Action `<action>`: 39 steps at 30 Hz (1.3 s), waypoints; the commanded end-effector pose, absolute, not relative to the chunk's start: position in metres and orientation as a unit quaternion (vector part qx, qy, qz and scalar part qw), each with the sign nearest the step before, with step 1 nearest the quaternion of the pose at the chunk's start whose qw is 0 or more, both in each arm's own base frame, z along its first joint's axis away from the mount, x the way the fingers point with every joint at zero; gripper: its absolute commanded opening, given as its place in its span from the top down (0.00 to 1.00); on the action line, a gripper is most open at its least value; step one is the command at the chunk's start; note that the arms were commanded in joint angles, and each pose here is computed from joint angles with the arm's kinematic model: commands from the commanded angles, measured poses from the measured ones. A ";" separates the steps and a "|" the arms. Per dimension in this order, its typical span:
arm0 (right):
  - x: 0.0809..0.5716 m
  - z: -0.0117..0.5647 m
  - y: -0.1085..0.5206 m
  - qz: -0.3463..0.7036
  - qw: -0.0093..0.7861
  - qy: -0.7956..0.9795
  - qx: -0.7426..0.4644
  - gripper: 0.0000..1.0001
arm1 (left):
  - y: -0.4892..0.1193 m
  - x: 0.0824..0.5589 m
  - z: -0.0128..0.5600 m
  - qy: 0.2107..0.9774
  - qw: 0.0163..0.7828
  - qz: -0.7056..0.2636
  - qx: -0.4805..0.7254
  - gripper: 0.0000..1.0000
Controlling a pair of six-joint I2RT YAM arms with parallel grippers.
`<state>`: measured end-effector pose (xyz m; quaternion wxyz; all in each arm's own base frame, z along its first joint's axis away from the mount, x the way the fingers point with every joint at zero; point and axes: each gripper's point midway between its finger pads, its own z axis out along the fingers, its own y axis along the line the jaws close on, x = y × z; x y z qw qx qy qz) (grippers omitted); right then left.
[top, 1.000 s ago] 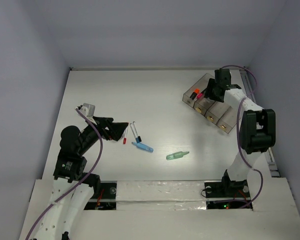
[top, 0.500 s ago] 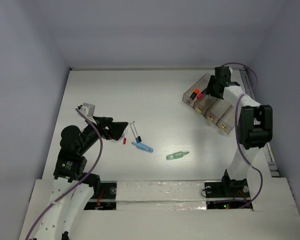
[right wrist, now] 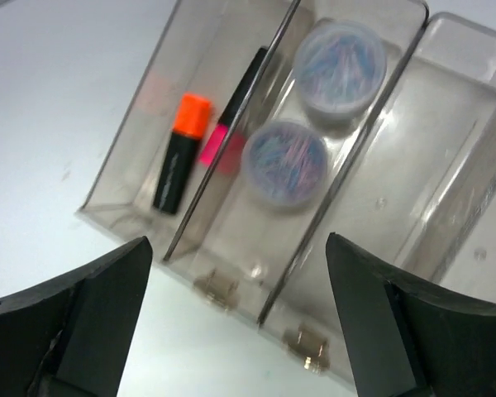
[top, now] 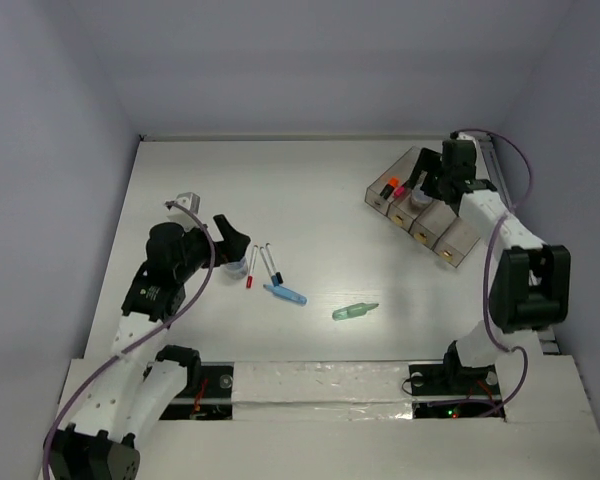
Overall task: Sort the stationery into containers
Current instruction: Place the stationery in the storage box, then pick up the stationery from the center of the board.
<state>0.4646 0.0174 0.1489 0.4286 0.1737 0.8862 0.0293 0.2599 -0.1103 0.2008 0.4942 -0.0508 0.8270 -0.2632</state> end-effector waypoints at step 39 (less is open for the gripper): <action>0.306 0.224 0.168 0.333 0.506 0.795 -0.023 0.07 | -0.082 0.299 0.059 0.950 0.293 -0.052 -0.093 0.50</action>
